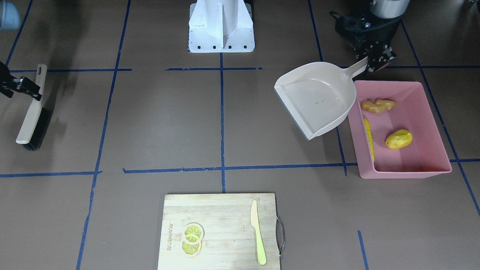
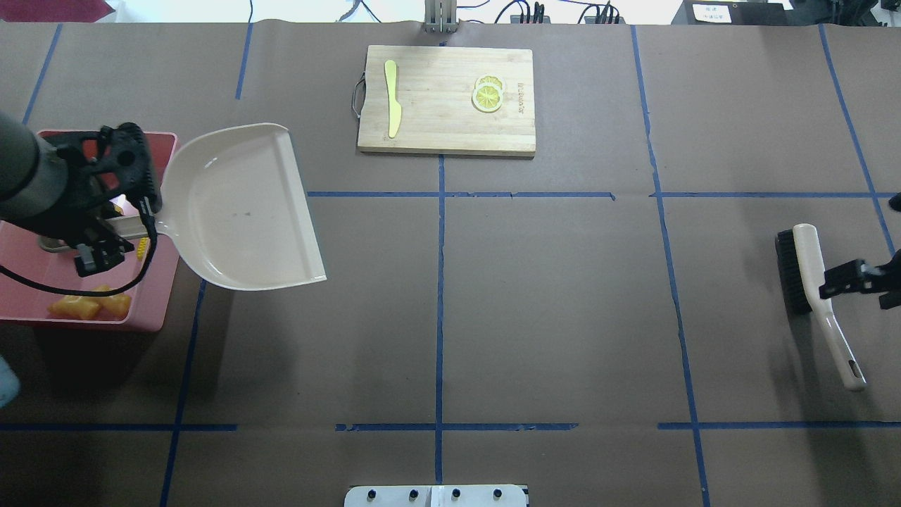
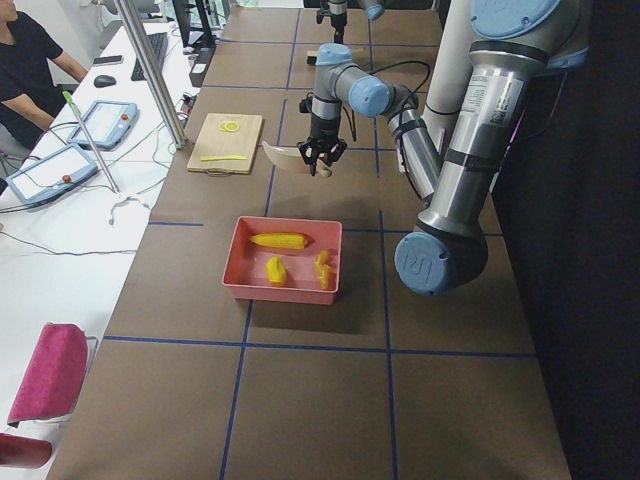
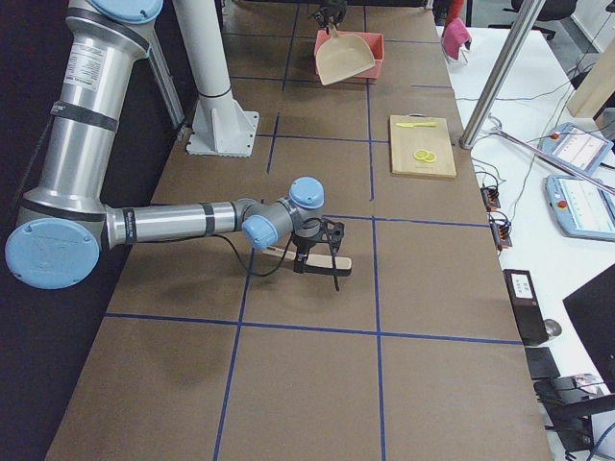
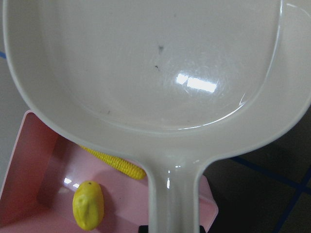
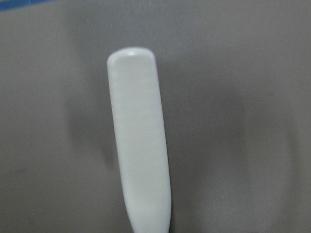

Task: Sweep and dump trash into bin
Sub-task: 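Lower the empty dustpan back onto the table with the left gripper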

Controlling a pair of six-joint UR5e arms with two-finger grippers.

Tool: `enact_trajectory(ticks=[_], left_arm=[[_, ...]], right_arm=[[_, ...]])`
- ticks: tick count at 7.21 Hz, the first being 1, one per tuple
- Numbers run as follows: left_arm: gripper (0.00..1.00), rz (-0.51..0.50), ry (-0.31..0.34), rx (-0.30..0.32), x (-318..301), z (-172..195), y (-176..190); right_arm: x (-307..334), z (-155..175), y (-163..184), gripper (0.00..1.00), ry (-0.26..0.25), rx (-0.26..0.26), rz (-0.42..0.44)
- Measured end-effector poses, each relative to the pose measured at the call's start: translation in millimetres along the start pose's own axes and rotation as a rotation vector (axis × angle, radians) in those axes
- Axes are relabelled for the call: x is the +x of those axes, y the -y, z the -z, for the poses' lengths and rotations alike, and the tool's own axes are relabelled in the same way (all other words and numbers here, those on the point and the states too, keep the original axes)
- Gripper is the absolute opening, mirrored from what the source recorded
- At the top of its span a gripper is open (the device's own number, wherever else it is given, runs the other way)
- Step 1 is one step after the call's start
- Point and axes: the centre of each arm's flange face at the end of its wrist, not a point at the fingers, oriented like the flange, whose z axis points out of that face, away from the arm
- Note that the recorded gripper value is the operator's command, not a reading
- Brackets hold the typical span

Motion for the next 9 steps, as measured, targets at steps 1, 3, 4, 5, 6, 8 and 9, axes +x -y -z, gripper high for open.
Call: enact_trajectory(ticks=[1, 3, 4, 5, 6, 8, 9], left_arm=[[0.06, -0.052, -0.009, 0.015, -1.3, -14.7, 7.0], [0.06, -0.149, -0.116, 0.076, 11.8, -41.3, 26.7], [0.06, -0.185, -0.165, 0.128, 16.1, -62.1, 39.3], [0.06, -0.211, -0.187, 0.172, 14.4, -88.4, 48.5], [0.06, -0.228, -0.192, 0.201, 9.6, -111.0, 56.0], [0.09, -0.245, -0.191, 0.221, 1.4, -132.9, 73.8], [0.14, -0.251, -0.196, 0.218, 3.2, -139.5, 78.7]], right_arm=[[2.5, 16.6, 11.6, 1.0, 0.023, 0.037, -0.02], [-6.2, 36.0, 26.9, 1.0, 0.059, 0.079, -0.022], [-6.3, 43.2, 30.7, 1.0, 0.072, 0.089, -0.026], [-4.5, 48.8, 32.8, 1.0, 0.082, 0.096, -0.032], [-3.4, 53.5, 33.8, 1.0, 0.09, 0.101, -0.035], [-5.3, 59.4, 33.5, 1.0, 0.103, 0.104, -0.034], [-6.0, 60.0, 33.7, 1.0, 0.105, 0.104, -0.034]])
